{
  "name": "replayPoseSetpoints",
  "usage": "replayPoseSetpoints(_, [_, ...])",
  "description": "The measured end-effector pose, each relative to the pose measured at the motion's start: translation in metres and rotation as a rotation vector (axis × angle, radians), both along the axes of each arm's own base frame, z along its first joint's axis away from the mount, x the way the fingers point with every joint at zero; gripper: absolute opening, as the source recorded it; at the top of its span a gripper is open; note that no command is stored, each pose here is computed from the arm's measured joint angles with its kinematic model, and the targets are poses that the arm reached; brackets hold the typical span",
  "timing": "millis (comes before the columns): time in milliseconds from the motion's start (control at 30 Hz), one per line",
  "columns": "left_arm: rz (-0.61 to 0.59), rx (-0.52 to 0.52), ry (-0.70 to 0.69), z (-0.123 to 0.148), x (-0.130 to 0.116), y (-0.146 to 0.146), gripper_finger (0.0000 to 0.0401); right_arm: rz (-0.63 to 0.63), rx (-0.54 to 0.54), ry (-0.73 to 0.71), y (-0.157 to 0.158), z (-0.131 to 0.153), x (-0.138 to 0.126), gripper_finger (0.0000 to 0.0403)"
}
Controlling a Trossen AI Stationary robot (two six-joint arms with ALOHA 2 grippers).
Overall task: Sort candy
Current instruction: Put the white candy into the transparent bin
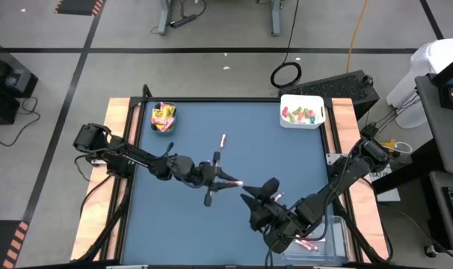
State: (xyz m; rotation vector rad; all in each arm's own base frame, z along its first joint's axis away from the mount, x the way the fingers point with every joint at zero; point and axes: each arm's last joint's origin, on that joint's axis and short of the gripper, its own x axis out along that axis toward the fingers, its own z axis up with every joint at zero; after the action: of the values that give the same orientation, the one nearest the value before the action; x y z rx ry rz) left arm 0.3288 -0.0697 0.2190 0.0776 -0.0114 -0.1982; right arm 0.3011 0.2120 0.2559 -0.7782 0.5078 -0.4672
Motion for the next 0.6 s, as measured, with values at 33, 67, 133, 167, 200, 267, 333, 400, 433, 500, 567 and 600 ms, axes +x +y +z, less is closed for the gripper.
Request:
replayPoseSetpoints(33, [-0.001, -0.033, 0.007, 0.0, 0.0, 0.0, 0.0057, 0.006, -0.016, 0.011, 0.0, 0.0, 0.0, 0.0157])
replayPoseSetpoints(67, [-0.006, -0.066, 0.014, 0.0, 0.0, 0.0, 0.0057, 0.013, -0.029, 0.021, 0.0, 0.0, 0.0, 0.0157])
replayPoseSetpoints(133, [-0.021, -0.133, 0.032, 0.0, 0.0, -0.001, 0.0057, 0.029, -0.069, 0.052, 0.0, 0.0, 0.0, 0.0157])
replayPoseSetpoints(167, [-0.035, -0.159, 0.042, -0.001, 0.0, -0.001, 0.0057, 0.038, -0.092, 0.07, 0.001, 0.0, 0.0, 0.0157])
replayPoseSetpoints(200, [-0.054, -0.178, 0.053, -0.001, 0.0, -0.002, 0.0057, 0.047, -0.113, 0.087, 0.001, 0.0, 0.0, 0.0157])
replayPoseSetpoints(267, [-0.1, -0.199, 0.072, -0.002, -0.001, -0.003, 0.0057, 0.057, -0.142, 0.108, 0.0, 0.0, 0.001, 0.0157])
replayPoseSetpoints(333, [-0.148, -0.222, 0.089, -0.003, -0.001, -0.004, 0.0057, 0.074, -0.15, 0.119, 0.0, 0.001, 0.003, 0.0157])
replayPoseSetpoints(400, [-0.189, -0.242, 0.1, -0.003, -0.002, -0.005, 0.0057, 0.118, -0.122, 0.131, 0.0, 0.001, 0.006, 0.0157])
replayPoseSetpoints(433, [-0.202, -0.242, 0.102, -0.003, -0.002, -0.006, 0.0057, 0.139, -0.102, 0.133, -0.001, 0.002, 0.009, 0.0157])
replayPoseSetpoints(500, [-0.222, -0.242, 0.105, -0.003, -0.002, -0.006, 0.0057, 0.166, -0.065, 0.134, -0.004, 0.002, 0.013, 0.0157])
replayPoseSetpoints(567, [-0.247, -0.242, 0.108, -0.003, -0.002, -0.007, 0.0057, 0.181, -0.042, 0.138, -0.007, 0.002, 0.016, 0.0157])
replayPoseSetpoints(600, [-0.252, -0.242, 0.109, -0.003, -0.002, -0.007, 0.0057, 0.184, -0.036, 0.143, -0.008, 0.002, 0.018, 0.0157])
